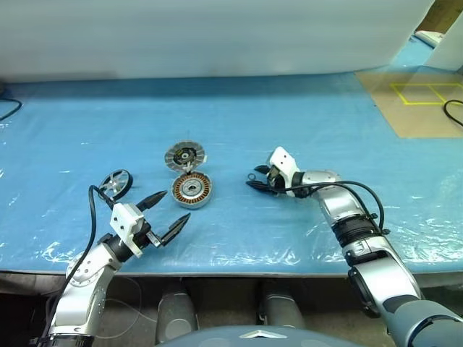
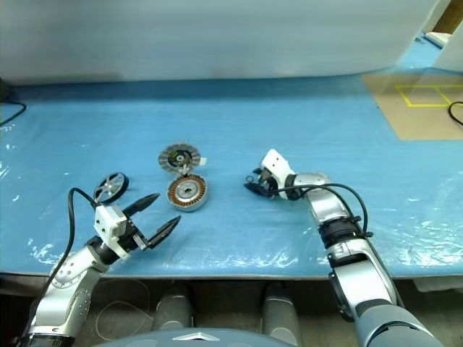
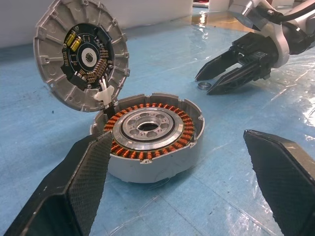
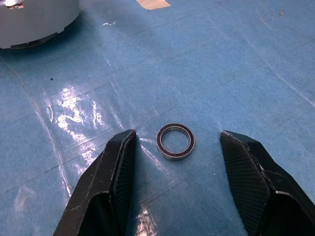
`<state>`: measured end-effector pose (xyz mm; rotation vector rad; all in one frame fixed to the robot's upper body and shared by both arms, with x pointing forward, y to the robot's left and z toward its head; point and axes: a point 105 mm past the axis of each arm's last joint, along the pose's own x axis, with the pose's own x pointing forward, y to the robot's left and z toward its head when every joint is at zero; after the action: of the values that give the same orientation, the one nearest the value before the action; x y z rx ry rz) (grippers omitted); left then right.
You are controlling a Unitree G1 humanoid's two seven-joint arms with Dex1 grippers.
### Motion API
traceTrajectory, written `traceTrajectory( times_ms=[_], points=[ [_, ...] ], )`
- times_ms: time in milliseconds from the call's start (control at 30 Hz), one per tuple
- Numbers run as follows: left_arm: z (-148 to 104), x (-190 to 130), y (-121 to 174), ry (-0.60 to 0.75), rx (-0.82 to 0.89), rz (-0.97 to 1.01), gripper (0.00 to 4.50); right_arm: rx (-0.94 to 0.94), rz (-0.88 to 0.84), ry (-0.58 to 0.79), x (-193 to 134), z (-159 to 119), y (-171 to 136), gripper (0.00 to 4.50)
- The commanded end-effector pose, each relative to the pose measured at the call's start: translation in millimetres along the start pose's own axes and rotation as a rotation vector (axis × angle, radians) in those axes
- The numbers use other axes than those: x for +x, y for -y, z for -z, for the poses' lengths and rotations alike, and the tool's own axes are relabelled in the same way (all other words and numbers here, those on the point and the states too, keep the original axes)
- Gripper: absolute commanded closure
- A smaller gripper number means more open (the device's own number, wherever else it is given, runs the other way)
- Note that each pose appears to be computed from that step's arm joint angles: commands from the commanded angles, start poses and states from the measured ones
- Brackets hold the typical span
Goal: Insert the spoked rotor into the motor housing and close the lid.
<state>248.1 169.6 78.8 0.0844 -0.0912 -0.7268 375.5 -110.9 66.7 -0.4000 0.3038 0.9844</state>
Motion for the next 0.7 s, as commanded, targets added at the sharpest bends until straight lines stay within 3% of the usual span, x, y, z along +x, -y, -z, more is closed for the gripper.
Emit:
traceTrajectory(
  times_ms=[33, 300, 433, 600, 700],
  points=[
    [-7.2, -2.1, -3.2, 0.018, 0.018, -0.002, 0.0, -0.004, -0.012, -0.044, -6.9, 12.5, -0.9, 1.66],
    [-7.6, -2.0, -4.1, 0.017, 0.019, 0.001, 0.0, 0.003, -0.021, -0.046, -8.0, 15.4, -4.0, 1.66],
    [-7.0, -2.0, -3.7, 0.014, 0.018, 0.003, 0.0, 0.012, -0.018, -0.038, -5.9, 13.6, -5.2, 2.56],
    [-7.0, -1.6, -4.0, 0.014, 0.018, 0.002, 0.0, 0.013, -0.024, -0.033, -2.7, 11.1, -7.1, 4.32],
    [-7.1, -1.5, -4.6, 0.015, 0.019, -0.002, 0.0, 0.008, -0.023, -0.037, -2.3, 11.5, -6.8, 4.48]
  ],
)
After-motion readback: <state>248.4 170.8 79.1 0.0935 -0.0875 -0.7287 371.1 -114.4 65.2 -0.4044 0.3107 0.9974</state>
